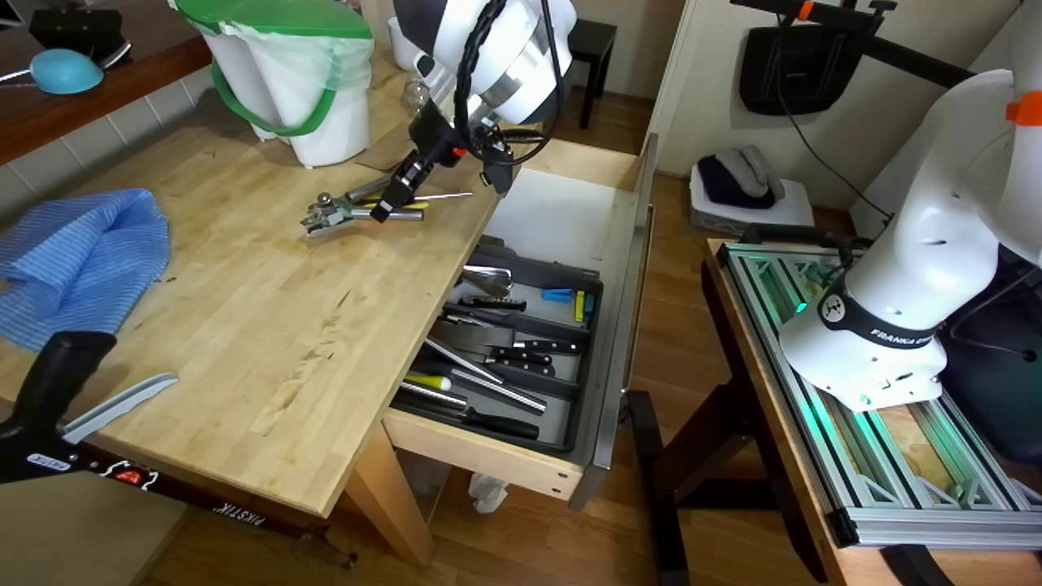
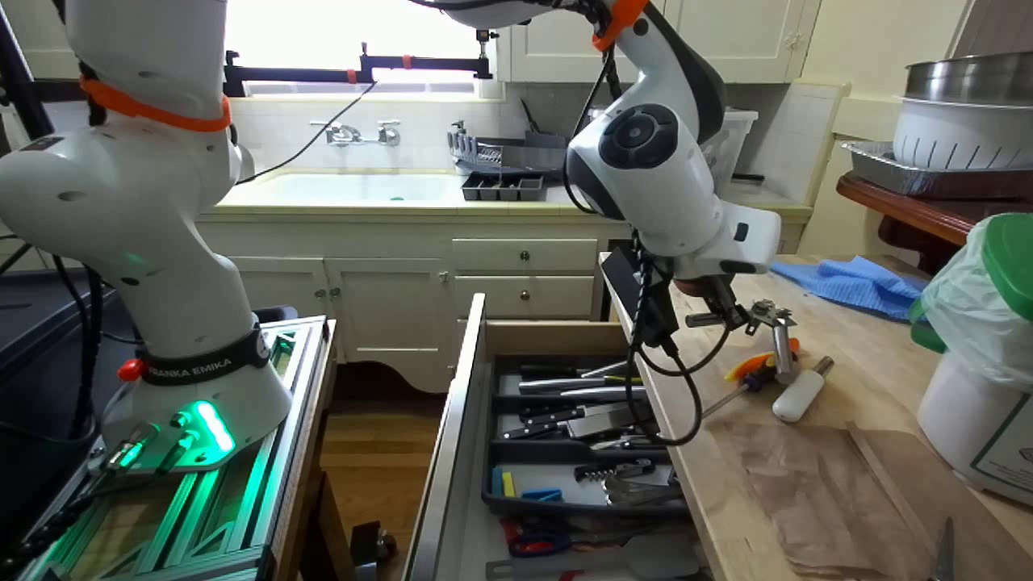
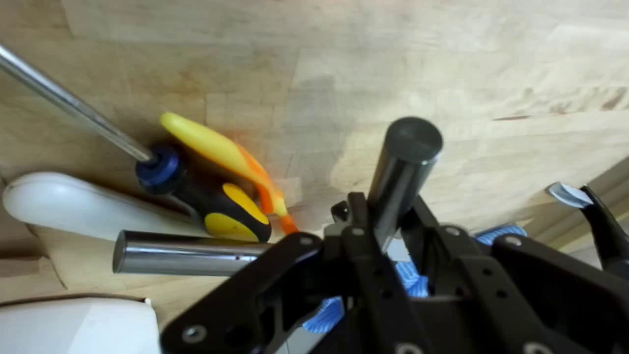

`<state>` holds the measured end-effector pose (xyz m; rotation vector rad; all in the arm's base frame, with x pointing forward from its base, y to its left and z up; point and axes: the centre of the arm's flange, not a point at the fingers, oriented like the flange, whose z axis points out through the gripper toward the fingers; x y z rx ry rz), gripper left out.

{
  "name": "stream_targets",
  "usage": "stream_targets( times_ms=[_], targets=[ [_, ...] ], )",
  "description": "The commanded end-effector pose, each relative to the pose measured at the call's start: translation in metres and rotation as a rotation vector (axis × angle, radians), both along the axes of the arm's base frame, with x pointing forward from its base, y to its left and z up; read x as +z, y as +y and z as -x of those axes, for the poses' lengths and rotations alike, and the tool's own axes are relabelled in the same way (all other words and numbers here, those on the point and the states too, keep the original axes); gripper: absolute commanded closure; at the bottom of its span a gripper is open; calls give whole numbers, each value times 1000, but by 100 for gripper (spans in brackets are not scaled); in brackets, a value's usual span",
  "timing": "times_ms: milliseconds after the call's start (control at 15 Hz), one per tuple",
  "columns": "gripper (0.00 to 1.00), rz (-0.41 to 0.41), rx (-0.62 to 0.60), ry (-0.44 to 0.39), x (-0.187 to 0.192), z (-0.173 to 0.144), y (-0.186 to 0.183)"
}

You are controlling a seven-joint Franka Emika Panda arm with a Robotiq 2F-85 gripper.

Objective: Remove the can opener from the open drawer.

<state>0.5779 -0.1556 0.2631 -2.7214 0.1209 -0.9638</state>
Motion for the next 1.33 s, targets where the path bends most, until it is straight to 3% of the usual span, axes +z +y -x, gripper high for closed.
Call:
stream_targets(
  times_ms=[0, 333, 600, 1267],
  targets=[
    [94, 196, 29, -8, -14, -23, 13],
    [94, 381, 191, -56, -18, -41, 28],
    [94, 471, 285, -113, -12, -58, 40],
    [94, 366, 392, -146, -37, -66, 41]
  ],
)
